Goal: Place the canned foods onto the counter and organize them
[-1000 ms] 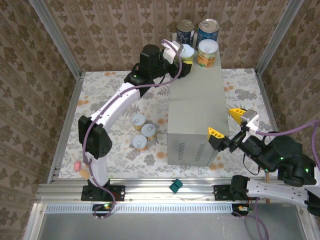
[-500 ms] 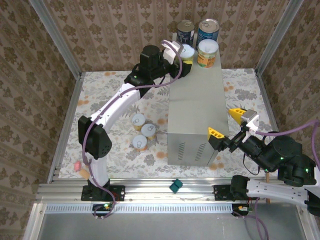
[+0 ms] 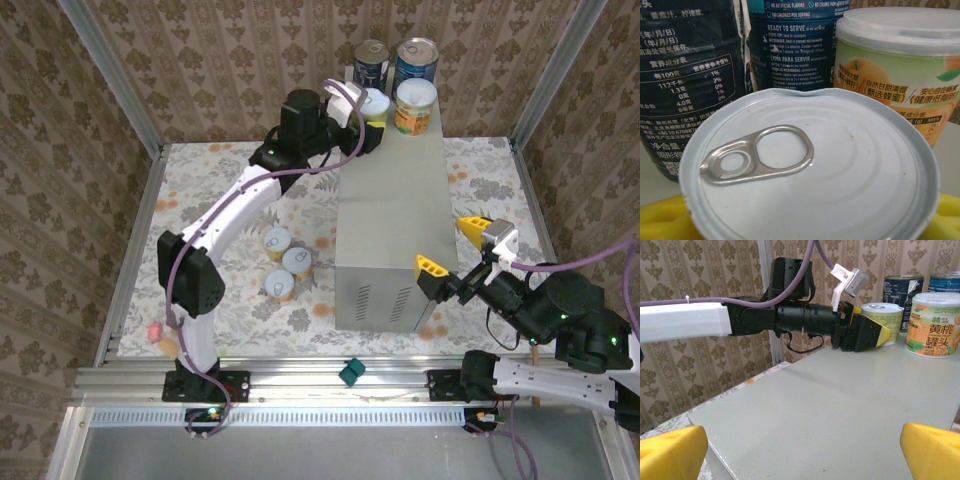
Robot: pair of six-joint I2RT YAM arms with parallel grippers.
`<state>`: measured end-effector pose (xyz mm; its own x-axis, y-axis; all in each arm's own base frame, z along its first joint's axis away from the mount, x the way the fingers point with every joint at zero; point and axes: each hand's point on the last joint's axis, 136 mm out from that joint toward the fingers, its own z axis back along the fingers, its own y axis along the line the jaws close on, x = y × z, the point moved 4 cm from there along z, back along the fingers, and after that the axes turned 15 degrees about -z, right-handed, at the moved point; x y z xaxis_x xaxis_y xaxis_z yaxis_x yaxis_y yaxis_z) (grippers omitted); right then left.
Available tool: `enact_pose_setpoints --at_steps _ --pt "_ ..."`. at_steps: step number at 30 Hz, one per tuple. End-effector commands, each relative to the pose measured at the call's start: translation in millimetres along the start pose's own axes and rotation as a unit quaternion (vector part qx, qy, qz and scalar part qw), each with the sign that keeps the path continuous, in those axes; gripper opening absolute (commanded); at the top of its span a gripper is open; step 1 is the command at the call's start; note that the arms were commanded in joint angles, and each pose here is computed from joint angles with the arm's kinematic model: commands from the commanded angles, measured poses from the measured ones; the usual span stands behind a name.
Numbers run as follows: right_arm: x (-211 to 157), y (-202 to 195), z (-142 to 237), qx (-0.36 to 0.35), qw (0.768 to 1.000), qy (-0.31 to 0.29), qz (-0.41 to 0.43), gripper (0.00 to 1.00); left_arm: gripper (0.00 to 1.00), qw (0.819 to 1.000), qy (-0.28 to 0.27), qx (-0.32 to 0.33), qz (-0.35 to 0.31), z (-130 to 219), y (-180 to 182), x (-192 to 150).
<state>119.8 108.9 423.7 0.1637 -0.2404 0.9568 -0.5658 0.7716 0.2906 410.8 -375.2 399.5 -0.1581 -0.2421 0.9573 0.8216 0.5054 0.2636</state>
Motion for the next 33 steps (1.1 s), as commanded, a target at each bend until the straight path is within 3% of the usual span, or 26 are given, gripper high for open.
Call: enact_pose_setpoints --at_steps 1,33 --pt "4.9 -2.9 4.9 -0.003 1.000 -0.009 -0.011 1.00 0.78 1.000 0.021 -0.013 0.002 -7.8 -0.8 -14.0" --pt "7.1 -1.4 6.0 0.003 1.000 -0.008 -0.010 1.00 0.78 1.000 0.025 -0.012 0.013 -14.4 10.1 -16.8"
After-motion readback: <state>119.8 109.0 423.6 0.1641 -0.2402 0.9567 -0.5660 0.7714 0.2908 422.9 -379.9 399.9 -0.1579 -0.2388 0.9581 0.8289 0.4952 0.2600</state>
